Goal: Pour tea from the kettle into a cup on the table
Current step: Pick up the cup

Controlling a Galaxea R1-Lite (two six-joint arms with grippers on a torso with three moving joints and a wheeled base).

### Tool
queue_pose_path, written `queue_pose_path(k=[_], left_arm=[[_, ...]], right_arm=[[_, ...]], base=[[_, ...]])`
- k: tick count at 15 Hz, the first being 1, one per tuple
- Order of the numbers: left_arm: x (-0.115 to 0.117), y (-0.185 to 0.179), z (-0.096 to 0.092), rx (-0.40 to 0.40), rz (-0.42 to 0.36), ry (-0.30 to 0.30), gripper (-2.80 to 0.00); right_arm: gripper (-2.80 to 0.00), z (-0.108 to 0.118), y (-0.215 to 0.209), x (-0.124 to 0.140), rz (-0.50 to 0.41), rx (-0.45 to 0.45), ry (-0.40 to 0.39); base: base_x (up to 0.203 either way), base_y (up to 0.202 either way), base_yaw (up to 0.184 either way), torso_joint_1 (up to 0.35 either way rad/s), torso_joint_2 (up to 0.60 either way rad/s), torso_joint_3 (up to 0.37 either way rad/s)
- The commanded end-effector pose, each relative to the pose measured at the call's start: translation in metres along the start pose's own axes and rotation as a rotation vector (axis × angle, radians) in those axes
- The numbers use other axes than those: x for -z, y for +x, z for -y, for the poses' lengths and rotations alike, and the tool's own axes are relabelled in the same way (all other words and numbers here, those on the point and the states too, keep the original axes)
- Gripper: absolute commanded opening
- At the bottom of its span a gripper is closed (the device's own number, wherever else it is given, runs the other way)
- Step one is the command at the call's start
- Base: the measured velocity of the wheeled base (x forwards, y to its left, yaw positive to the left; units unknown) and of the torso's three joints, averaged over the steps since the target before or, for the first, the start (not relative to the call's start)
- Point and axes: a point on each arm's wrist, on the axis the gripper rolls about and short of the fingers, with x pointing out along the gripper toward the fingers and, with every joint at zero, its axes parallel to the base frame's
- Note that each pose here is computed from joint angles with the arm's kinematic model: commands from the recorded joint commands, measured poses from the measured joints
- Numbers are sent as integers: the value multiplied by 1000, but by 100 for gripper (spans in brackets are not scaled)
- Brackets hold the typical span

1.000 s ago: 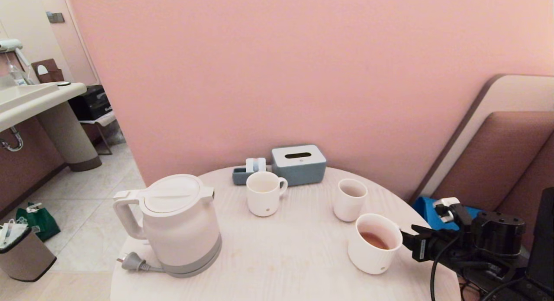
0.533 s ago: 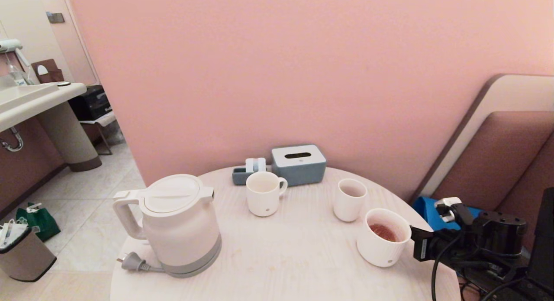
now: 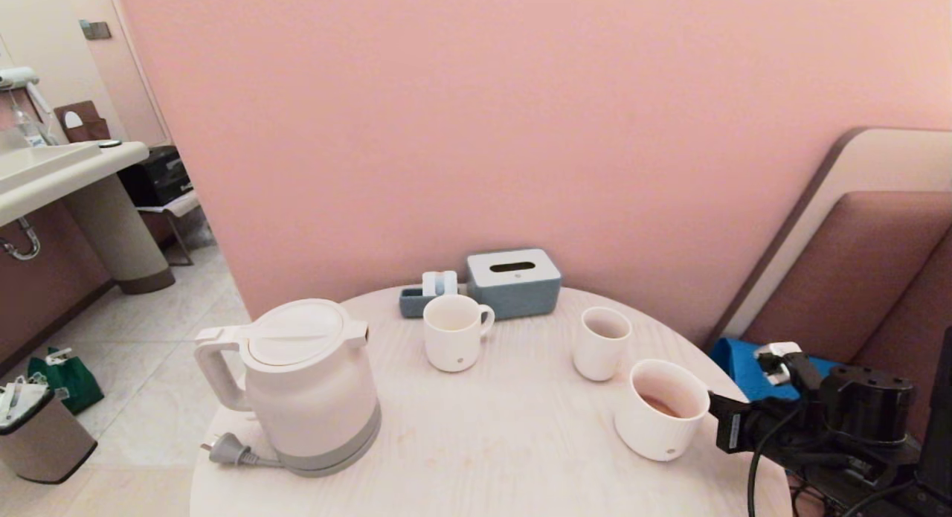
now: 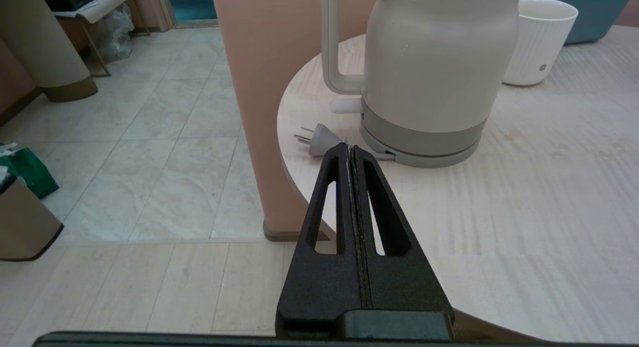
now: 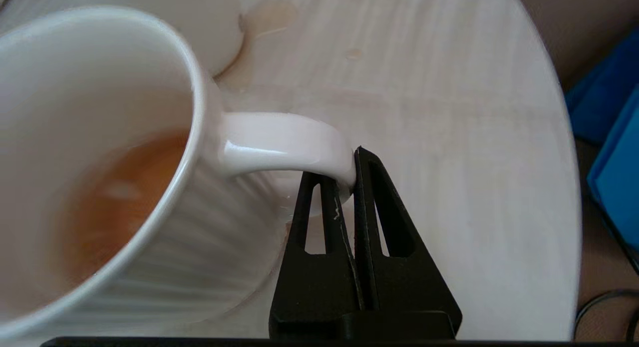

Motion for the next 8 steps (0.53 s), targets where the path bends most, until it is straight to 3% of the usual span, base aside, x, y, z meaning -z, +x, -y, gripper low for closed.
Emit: queue_pose_path(k=[1, 8], left_arm=[[0, 0, 0, -1, -2, 0, -280], [0, 0, 0, -1, -2, 0, -280]], right_arm=[[-280, 4, -5, -12, 81, 16, 16], [-280, 9, -7, -28, 156, 58, 8]], base=[[0, 0, 0, 0, 0, 0], [0, 0, 0, 0, 0, 0]])
